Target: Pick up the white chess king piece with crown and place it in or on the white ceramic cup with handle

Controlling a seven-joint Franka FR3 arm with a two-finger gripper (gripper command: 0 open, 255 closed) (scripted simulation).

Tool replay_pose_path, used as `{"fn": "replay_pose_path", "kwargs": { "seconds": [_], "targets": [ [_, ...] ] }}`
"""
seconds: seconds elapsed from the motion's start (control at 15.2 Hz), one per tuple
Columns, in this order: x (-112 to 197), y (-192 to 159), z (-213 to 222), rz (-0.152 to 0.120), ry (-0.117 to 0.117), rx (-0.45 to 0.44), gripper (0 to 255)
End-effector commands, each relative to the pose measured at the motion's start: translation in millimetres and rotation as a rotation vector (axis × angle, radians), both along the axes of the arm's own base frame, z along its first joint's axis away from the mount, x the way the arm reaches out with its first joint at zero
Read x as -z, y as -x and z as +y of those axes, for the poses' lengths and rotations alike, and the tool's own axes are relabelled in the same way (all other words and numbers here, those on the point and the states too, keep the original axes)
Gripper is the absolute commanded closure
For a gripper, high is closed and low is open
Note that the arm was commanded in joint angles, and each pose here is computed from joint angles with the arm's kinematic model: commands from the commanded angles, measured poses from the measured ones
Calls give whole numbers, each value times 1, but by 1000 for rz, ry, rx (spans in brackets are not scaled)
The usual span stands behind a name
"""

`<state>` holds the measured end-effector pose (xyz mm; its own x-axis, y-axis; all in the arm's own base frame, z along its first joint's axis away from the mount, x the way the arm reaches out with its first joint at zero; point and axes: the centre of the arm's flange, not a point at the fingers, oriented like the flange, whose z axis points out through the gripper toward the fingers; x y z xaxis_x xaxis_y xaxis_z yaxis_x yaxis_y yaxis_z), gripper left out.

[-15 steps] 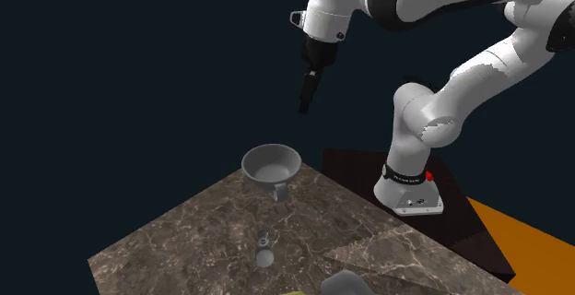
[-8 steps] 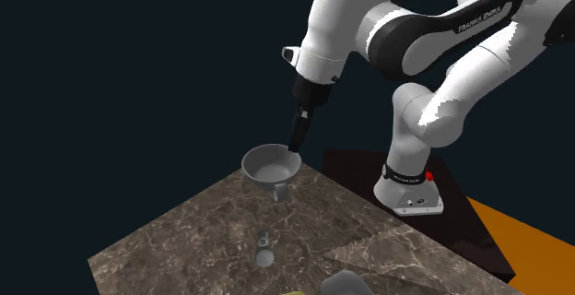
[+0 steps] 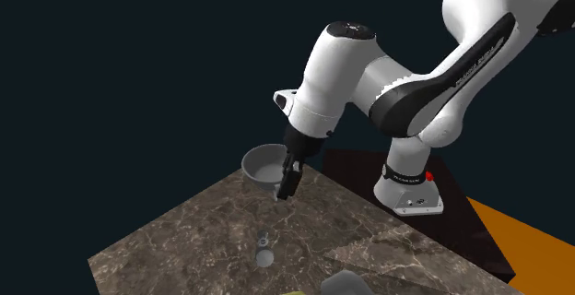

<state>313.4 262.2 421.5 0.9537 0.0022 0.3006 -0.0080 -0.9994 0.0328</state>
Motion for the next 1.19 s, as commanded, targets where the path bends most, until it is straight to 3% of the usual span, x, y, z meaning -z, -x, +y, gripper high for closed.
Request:
{"fn": "replay_pose_path", "kwargs": {
  "seconds": [0.0, 0.46, 1.12],
  "targets": [
    [18, -2, 21, -16, -3, -13, 0],
    [74, -7, 86, -67, -1, -51, 0],
    [111, -22, 86, -67, -1, -51, 0]
  ]
}}
